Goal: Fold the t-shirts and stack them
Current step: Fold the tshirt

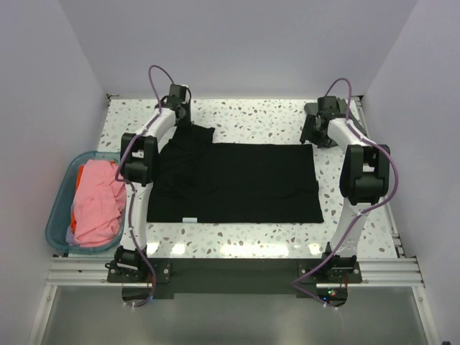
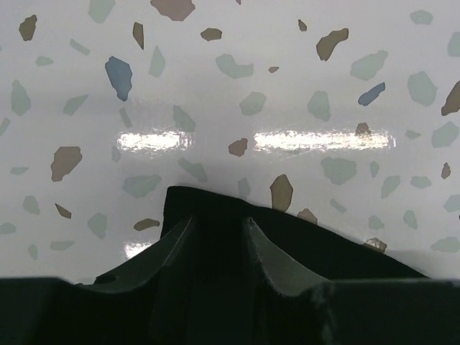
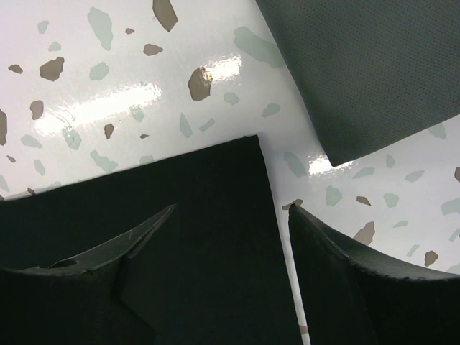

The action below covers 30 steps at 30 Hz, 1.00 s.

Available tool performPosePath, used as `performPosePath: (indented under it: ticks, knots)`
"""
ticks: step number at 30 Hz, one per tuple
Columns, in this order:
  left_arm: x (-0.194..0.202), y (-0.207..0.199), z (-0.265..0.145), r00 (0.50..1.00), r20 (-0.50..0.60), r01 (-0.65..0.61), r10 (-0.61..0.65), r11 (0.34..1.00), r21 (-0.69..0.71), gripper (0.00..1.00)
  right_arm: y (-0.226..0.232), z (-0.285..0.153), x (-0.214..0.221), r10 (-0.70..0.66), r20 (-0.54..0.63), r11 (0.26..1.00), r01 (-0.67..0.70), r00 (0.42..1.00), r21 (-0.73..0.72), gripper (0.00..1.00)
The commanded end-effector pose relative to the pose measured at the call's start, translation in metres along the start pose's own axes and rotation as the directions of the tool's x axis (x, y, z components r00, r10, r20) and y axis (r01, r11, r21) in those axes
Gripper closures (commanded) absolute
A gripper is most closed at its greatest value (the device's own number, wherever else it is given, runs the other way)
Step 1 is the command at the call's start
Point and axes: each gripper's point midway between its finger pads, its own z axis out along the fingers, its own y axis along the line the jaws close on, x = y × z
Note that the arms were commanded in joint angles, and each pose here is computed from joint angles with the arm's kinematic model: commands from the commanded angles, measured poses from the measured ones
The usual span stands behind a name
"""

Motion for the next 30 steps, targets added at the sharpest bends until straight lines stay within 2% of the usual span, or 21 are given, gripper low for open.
performPosePath:
  ticks: [1,6,8,9,12,19,23,30]
  knots:
    - [0.026,-0.001,0.008,0.997,-0.076,0.032,-0.029,0.999,0.029,0.65,0.003,-0.012,-0.014,-0.009,0.041,1.000,0.010,0.999,-0.020,0.34]
    - [0.011,-0.002,0.001,0.999,-0.024,0.026,-0.025,0.999,0.035,0.84,0.004,-0.010,-0.016,-0.016,0.038,1.000,0.016,0.999,-0.022,0.34]
    - [0.004,-0.001,-0.003,1.000,-0.003,0.027,-0.027,0.999,0.032,0.87,0.003,-0.008,-0.014,-0.017,0.028,1.000,0.017,0.999,-0.016,0.34]
    - [0.000,-0.001,-0.003,1.000,0.009,0.027,-0.027,0.999,0.031,0.94,0.003,-0.008,-0.015,-0.018,0.030,1.000,0.019,0.999,-0.015,0.34]
    - [-0.012,-0.003,-0.009,0.998,0.054,0.033,-0.035,0.999,0.041,1.00,0.001,-0.006,-0.015,-0.020,0.029,1.000,0.020,0.999,-0.002,0.34]
    - [-0.050,-0.009,-0.036,0.979,0.196,0.048,-0.064,0.995,0.084,1.00,-0.009,0.001,-0.009,-0.031,0.003,0.998,0.031,0.999,0.051,0.36]
    - [-0.072,-0.011,-0.054,0.959,0.271,0.053,-0.081,0.993,0.106,1.00,-0.008,0.010,-0.009,-0.030,-0.012,0.998,0.030,0.999,0.053,0.48]
    - [-0.079,-0.017,-0.060,0.950,0.298,0.052,-0.094,0.988,0.145,1.00,-0.004,0.032,-0.007,-0.016,-0.033,0.999,0.017,0.999,0.049,0.51]
